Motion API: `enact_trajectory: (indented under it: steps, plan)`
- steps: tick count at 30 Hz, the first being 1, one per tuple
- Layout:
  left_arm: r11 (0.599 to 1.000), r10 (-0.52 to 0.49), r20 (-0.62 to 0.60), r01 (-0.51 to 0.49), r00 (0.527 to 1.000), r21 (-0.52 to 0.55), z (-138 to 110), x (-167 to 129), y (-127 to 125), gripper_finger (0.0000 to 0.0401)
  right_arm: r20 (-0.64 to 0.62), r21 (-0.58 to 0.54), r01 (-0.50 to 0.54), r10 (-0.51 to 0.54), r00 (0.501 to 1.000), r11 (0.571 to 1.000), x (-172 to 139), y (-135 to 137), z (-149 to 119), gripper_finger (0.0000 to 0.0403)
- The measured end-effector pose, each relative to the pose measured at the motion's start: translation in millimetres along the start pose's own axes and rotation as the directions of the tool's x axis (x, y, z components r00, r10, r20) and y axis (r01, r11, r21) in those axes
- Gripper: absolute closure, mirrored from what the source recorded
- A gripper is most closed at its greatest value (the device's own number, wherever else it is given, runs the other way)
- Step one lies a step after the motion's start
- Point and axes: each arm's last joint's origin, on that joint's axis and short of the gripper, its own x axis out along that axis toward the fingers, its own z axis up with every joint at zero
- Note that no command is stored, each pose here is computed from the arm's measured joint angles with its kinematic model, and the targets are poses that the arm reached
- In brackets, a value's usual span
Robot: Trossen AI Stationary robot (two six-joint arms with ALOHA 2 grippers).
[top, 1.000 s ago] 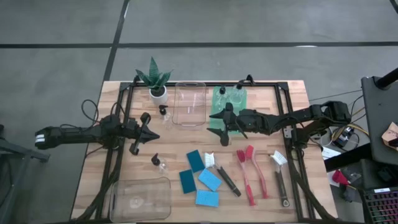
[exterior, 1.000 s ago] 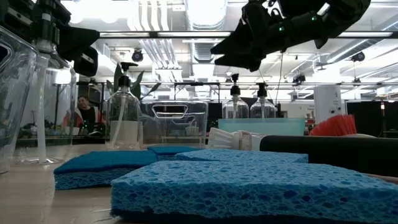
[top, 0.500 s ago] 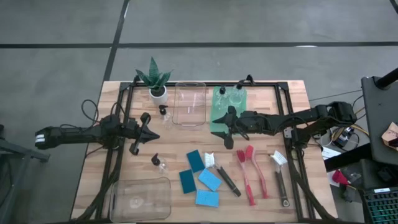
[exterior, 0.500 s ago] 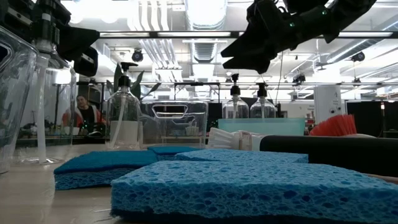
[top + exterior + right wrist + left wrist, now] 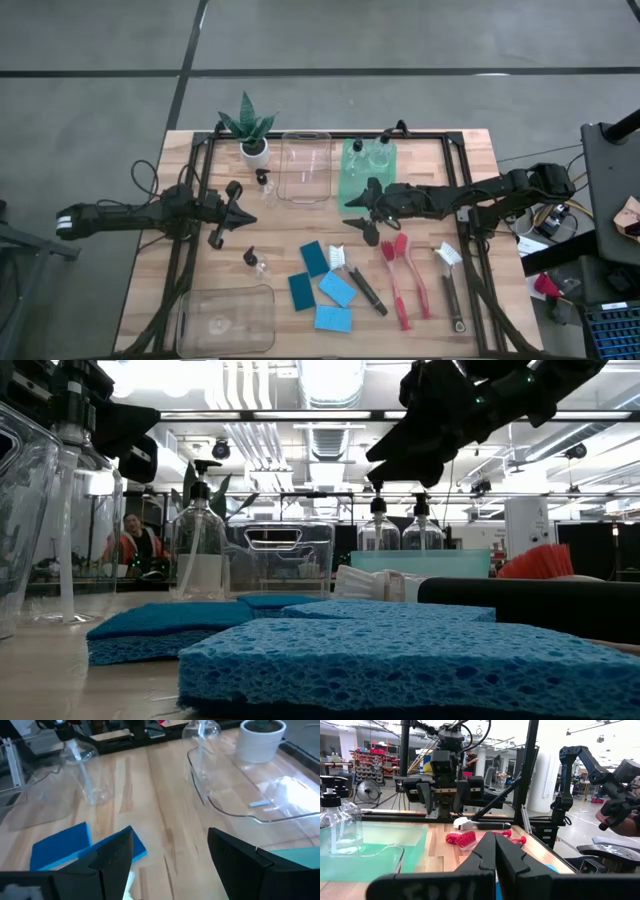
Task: Pick & Place Kitchen Sink Supplies
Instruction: Put the transparent soap dispenser into the green bin
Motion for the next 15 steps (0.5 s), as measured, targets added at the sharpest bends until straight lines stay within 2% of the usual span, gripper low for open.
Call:
enact_trajectory:
  steps: [7,15]
  plan:
    - [1.0,0.0,0.0,0.0,1.0,0.0,0.0,0.0,0.0,0.0401,0.046,-0.072,-0.029,0.033,0.998,0.997,-10.1,8.1,7.1,0.0159]
    - [1.0,0.0,0.0,0.0,1.0,0.0,0.0,0.0,0.0,0.0401,0.13,-0.154,-0.066,0.087,0.988,0.986,-33.1,18.4,19.6,0.0189]
